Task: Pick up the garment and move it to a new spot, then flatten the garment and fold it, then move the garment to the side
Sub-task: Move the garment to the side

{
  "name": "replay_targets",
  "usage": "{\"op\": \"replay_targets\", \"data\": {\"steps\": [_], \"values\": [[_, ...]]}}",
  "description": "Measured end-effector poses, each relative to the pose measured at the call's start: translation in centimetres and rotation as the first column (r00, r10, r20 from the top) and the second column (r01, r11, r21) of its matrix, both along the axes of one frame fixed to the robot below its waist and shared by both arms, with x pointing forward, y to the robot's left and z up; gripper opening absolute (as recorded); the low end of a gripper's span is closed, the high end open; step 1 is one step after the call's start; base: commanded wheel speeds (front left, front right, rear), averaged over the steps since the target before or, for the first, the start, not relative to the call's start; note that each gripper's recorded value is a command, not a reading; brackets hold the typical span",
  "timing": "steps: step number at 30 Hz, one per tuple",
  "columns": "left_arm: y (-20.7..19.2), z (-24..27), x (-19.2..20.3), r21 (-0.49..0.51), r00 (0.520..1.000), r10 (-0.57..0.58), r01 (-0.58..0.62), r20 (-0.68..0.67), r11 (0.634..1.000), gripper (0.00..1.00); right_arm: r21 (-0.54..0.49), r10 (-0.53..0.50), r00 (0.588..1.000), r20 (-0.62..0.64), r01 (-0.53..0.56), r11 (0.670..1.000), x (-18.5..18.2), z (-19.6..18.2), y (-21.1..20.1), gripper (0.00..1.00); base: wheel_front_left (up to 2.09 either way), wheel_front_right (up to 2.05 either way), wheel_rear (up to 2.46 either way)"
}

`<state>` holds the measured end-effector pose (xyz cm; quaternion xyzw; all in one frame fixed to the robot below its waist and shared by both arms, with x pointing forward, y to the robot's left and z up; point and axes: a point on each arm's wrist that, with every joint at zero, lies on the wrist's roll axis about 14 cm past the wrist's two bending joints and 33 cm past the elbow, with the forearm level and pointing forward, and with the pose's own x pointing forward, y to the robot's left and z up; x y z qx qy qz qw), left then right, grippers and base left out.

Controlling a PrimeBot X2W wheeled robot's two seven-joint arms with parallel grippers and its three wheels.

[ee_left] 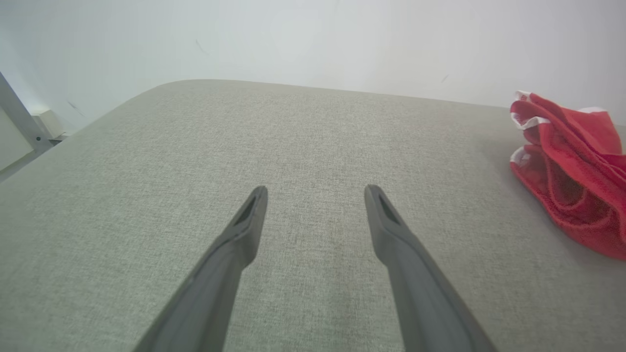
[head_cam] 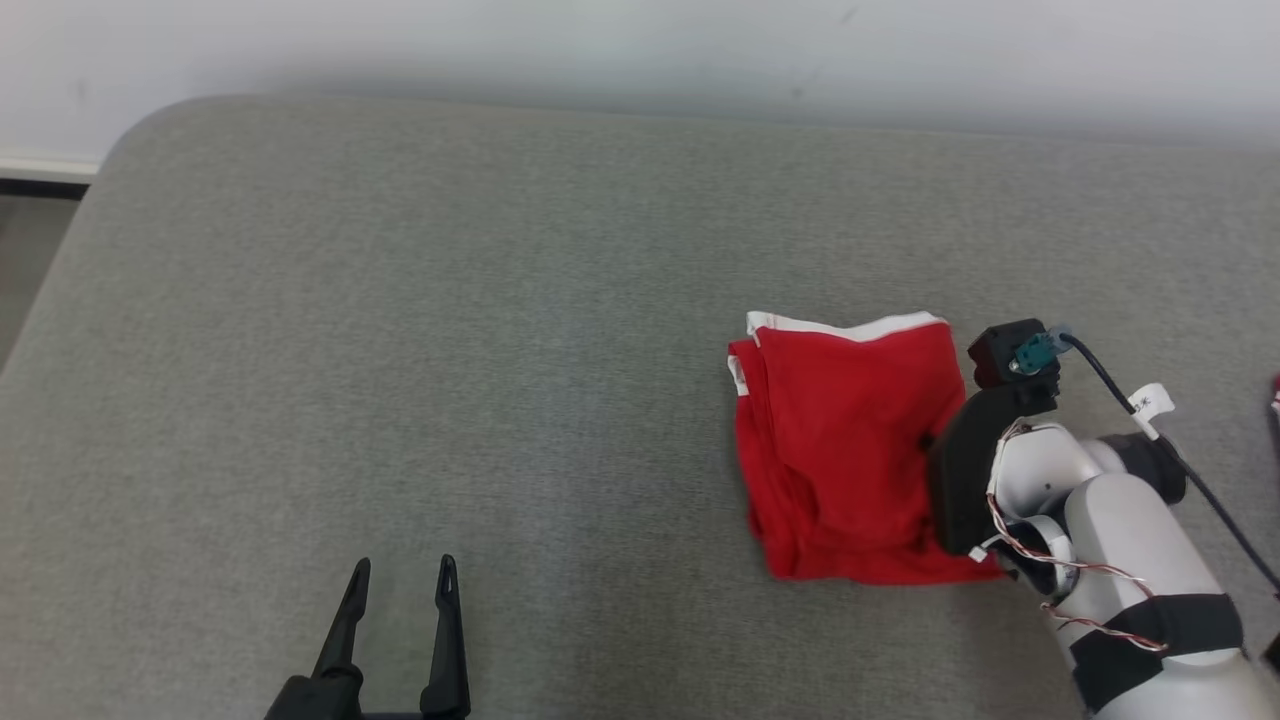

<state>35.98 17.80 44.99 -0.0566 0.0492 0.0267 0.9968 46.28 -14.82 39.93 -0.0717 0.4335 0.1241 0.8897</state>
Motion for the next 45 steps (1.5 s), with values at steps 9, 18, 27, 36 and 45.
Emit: {"op": "replay_targets", "data": {"steps": [9,18,27,36,45], "values": [[-3.2,1.3,1.7,-0.021,0.993,-0.104,0.105,0.053,0.994,1.0,-0.17,0.016,0.988,0.153,0.01,0.985,0.4,5.1,-5.9,0.0,0.0,0.0,0.0],[-8.1,2.3,3.7,-0.038,0.964,-0.248,0.252,0.096,0.967,1.0,-0.307,-0.019,0.967,0.254,0.1,0.946,-2.5,10.6,-13.2,0.0,0.0,0.0,0.0],[-12.3,2.0,5.2,-0.039,0.923,-0.371,0.377,0.106,0.926,1.0,-0.383,-0.108,0.951,0.291,0.219,0.898,-6.1,12.7,-19.8,0.0,0.0,0.0,0.0],[-13.6,-0.1,6.3,-0.029,0.899,-0.433,0.435,0.064,0.9,1.0,-0.397,-0.214,0.921,0.326,0.339,0.853,-6.3,12.1,-25.6,0.0,0.0,0.0,0.0],[-13.0,-1.5,6.5,-0.009,0.898,-0.44,0.44,0.032,0.898,1.0,-0.478,-0.241,0.912,0.332,0.383,0.79,-6.4,11.1,-30.1,0.0,0.0,0.0,0.0]]}}
